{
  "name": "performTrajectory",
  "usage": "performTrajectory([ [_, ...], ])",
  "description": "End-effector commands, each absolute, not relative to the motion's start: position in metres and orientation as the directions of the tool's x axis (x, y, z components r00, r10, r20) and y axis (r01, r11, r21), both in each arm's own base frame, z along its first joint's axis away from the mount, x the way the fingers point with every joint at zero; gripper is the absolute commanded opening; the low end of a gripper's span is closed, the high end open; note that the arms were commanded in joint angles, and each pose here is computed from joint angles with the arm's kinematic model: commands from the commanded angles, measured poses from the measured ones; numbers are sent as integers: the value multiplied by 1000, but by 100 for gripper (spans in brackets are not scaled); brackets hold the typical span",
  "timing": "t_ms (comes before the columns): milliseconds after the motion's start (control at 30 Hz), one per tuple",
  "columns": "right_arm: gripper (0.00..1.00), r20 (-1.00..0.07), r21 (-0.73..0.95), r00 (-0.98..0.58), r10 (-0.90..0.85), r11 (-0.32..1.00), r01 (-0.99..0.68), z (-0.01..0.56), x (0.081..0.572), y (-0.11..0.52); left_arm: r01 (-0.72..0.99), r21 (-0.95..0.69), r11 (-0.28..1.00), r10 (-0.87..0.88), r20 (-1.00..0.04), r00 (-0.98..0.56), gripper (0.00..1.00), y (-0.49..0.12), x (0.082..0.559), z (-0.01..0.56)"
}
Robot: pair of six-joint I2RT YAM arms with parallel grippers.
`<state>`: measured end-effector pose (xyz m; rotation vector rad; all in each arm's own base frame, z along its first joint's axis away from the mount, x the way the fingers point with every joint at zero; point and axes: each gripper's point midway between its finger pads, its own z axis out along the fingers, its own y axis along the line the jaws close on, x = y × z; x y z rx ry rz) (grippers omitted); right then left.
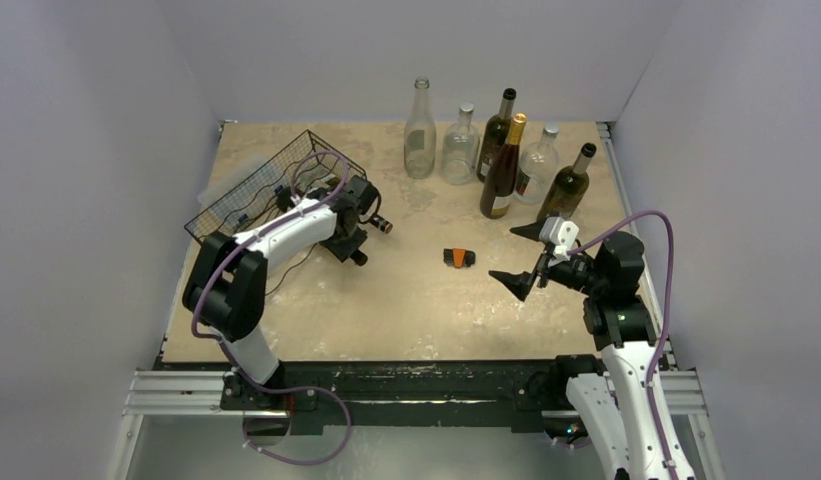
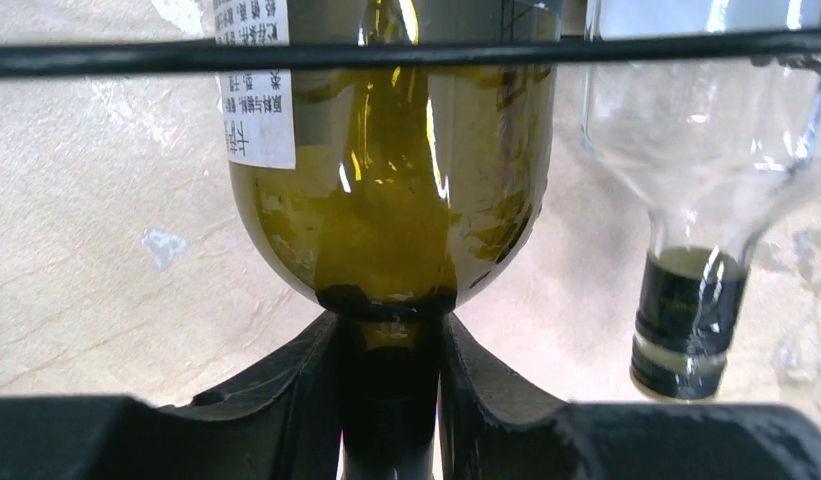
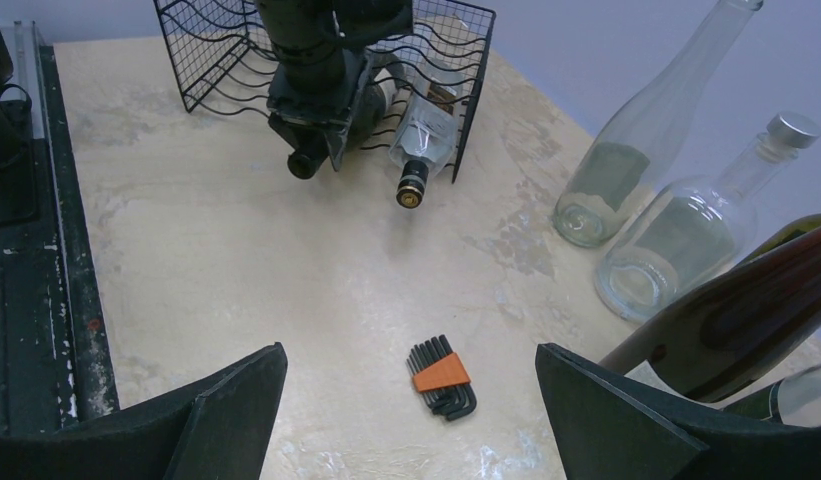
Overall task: Take the wine bottle off the wine rack
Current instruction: Pick up the wine bottle from the wine rack.
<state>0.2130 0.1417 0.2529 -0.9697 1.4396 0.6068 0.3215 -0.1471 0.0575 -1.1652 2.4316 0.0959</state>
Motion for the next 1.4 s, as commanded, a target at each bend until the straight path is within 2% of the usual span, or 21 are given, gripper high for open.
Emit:
performTrajectory([
  [0, 99, -970, -219, 124, -211, 523, -824, 261, 216, 139, -757, -206, 620, -761, -394, -515, 0, -146, 313, 84],
  [733, 99, -969, -226, 132, -210, 521, -823, 263, 215, 139, -703, -201, 682, -703, -446, -555, 0, -166, 267, 108],
  [1367, 99, -968, -227, 134, -210, 522, -822, 263, 214, 139, -661, -208, 721, -674, -434, -598, 0, -176, 226, 106],
])
